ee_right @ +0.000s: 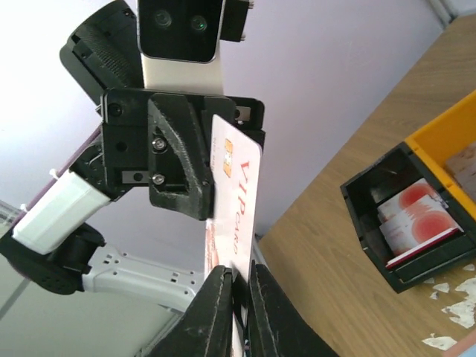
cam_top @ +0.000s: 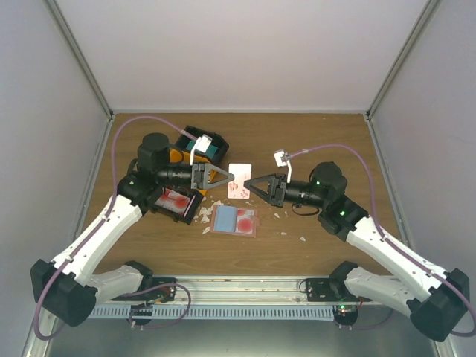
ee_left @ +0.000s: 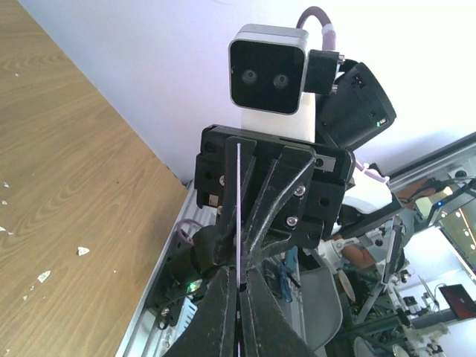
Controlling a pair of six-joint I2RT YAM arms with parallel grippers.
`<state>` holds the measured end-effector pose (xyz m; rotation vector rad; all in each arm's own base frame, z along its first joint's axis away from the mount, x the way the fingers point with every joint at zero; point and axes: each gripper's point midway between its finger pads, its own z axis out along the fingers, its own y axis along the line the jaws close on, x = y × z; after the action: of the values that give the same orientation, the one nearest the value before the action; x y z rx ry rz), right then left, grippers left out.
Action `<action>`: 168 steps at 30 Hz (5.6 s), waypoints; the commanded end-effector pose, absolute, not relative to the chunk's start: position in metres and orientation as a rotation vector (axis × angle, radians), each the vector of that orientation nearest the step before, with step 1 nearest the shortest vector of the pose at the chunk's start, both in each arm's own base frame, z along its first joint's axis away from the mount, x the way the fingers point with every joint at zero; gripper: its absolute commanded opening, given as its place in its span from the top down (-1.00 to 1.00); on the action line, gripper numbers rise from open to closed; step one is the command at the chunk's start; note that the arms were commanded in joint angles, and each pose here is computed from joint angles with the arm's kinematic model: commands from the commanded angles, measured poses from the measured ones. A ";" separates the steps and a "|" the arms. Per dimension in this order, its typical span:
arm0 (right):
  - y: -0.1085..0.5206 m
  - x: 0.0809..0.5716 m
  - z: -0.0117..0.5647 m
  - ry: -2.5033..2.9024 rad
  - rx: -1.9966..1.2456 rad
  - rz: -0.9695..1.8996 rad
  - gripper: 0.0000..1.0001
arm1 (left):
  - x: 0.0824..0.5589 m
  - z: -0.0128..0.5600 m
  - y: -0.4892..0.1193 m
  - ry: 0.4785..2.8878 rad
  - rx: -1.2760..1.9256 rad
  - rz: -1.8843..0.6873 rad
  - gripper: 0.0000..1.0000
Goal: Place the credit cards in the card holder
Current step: Insert the credit card into the card holder.
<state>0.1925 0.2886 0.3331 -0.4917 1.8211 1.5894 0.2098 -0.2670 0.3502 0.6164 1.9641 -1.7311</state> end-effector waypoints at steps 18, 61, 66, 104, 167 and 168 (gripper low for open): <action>0.246 0.243 0.173 2.270 -0.168 1.124 0.99 | 0.268 0.178 -0.212 2.432 0.098 -0.860 -0.52; 0.280 0.230 0.040 2.524 0.046 1.438 0.99 | 0.233 0.020 -0.225 2.787 -0.092 -0.700 0.25; 0.274 0.230 0.034 2.539 0.080 1.425 0.99 | 0.232 0.020 -0.233 2.785 -0.063 -0.751 0.27; 0.237 0.239 0.053 2.511 0.240 1.329 0.99 | 0.234 0.017 -0.227 2.832 0.018 -0.507 -0.01; 0.266 0.221 0.020 2.581 0.301 1.589 0.99 | 0.220 0.005 -0.248 2.895 0.085 -0.624 0.36; 0.267 0.222 0.020 2.582 0.301 1.591 0.99 | 0.219 0.005 -0.248 2.896 0.088 -0.626 0.36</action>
<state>0.2202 0.2637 0.0270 0.2865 2.5611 1.6074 0.2394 -0.2482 0.0233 0.0454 2.8047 -0.6419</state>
